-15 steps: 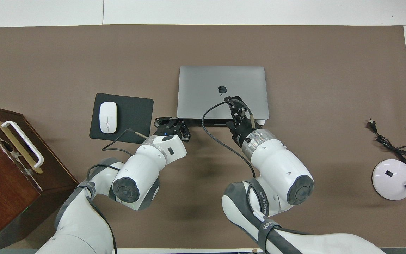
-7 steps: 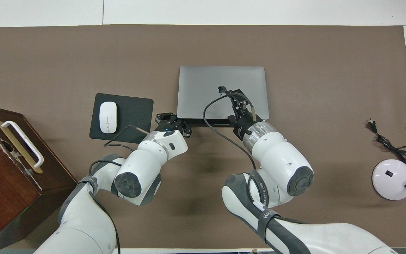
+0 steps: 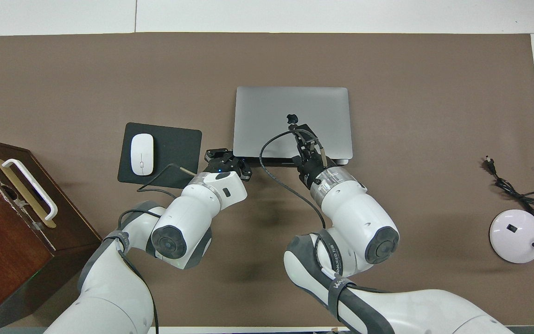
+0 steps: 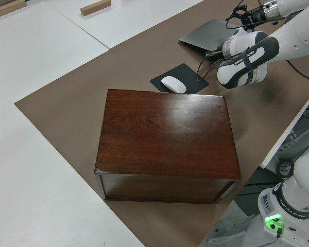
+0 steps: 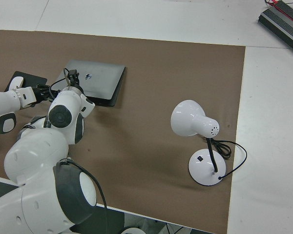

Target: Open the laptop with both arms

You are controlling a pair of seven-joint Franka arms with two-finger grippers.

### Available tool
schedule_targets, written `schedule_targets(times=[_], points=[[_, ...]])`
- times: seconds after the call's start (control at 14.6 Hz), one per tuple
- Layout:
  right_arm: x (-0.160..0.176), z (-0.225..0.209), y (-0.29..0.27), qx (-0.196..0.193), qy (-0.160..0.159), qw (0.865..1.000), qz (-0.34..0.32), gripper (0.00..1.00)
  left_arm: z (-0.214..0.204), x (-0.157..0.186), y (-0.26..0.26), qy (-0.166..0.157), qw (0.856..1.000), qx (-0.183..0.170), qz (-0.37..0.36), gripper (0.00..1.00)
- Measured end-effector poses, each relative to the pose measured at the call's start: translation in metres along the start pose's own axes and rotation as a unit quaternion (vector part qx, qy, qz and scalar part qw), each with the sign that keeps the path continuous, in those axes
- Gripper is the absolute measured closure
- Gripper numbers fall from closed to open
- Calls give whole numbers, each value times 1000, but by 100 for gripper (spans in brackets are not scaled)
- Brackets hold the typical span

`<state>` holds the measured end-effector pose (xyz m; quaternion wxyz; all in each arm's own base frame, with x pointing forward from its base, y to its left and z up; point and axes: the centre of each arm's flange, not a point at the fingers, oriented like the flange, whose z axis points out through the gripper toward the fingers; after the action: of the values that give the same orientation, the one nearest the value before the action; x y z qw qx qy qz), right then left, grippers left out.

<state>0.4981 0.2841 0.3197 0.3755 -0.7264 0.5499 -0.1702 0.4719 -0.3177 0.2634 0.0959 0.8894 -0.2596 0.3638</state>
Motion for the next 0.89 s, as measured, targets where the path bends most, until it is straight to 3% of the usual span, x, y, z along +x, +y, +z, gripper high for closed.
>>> schedule_targets(times=[0.34, 0.89], points=[[-18, -2, 9, -4, -12, 1000, 7, 0, 0, 0, 0, 0, 1000, 0, 2, 99], [3, -1, 2, 1, 2, 1000, 10, 0, 0, 0, 0, 0, 1000, 0, 3, 99]])
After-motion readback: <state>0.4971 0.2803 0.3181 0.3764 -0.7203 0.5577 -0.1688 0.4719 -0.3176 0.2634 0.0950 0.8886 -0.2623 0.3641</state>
